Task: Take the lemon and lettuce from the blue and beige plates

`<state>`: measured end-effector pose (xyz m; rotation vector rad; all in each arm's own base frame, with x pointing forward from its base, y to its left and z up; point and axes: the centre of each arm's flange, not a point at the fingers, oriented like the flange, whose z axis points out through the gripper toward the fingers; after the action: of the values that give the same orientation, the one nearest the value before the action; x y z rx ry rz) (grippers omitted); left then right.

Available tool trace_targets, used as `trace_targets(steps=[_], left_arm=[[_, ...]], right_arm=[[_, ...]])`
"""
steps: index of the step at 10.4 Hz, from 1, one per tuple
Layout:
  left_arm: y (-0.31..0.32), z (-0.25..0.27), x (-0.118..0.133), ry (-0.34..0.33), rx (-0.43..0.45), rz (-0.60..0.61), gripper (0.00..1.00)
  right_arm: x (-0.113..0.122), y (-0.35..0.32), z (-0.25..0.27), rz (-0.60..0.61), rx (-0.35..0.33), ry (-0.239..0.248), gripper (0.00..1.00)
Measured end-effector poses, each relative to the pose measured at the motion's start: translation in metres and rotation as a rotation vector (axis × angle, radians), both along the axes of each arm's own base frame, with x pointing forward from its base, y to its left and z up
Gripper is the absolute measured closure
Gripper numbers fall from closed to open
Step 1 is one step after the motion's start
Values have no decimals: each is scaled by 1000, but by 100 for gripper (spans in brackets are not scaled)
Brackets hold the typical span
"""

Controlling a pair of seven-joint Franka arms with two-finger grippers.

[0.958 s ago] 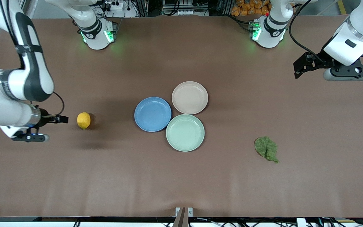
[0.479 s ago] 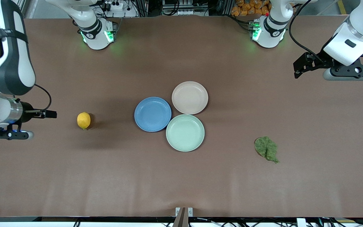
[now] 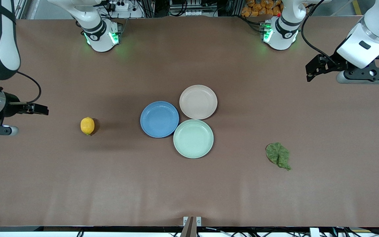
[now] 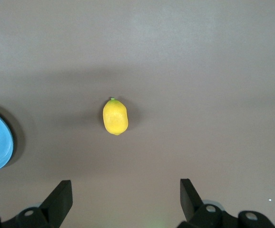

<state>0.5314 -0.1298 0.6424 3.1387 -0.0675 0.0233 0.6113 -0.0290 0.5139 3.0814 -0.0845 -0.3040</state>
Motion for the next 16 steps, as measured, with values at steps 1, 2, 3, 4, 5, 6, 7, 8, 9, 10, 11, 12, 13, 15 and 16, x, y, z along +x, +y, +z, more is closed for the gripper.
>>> trace_targets(steps=[1,2,3,4,5,6,7,8,9,10,11,12,13,15,16], left_arm=[[0,0,0,0,0,0,0],[0,0,0,0,0,0,0],[0,0,0,0,0,0,0],[0,0,0,0,0,0,0],[0,0,0,0,0,0,0],[0,0,0,0,0,-1,0],[0,0,0,0,0,-1,0],[-1,0,0,0,0,-1,0],[-1,0,0,0,0,-1,0],[-1,0,0,0,0,-1,0],[-1,0,0,0,0,-1,0],[0,0,0,0,0,-1,0],[0,0,0,0,0,-1,0],[0,0,0,0,0,-1,0],[0,0,0,0,0,-1,0]], right_arm=[[0,1,10,0,0,-8,0],[1,1,20,0,-1,-22,0],[1,1,29,0,-1,-29,0],[0,2,38,1,0,-26,0],[-2,2,49,0,0,-24,0],[-6,2,62,-2,0,-18,0],[-9,2,72,-3,1,-8,0],[-13,3,79,-5,1,5,0],[-16,3,83,-5,2,18,0],[-18,3,86,-6,3,26,0],[-20,3,90,-5,3,24,0],[-22,4,93,-5,3,21,0],[-24,4,95,-4,3,19,0],[-24,4,95,-4,3,21,0],[-25,4,93,-4,4,22,0]])
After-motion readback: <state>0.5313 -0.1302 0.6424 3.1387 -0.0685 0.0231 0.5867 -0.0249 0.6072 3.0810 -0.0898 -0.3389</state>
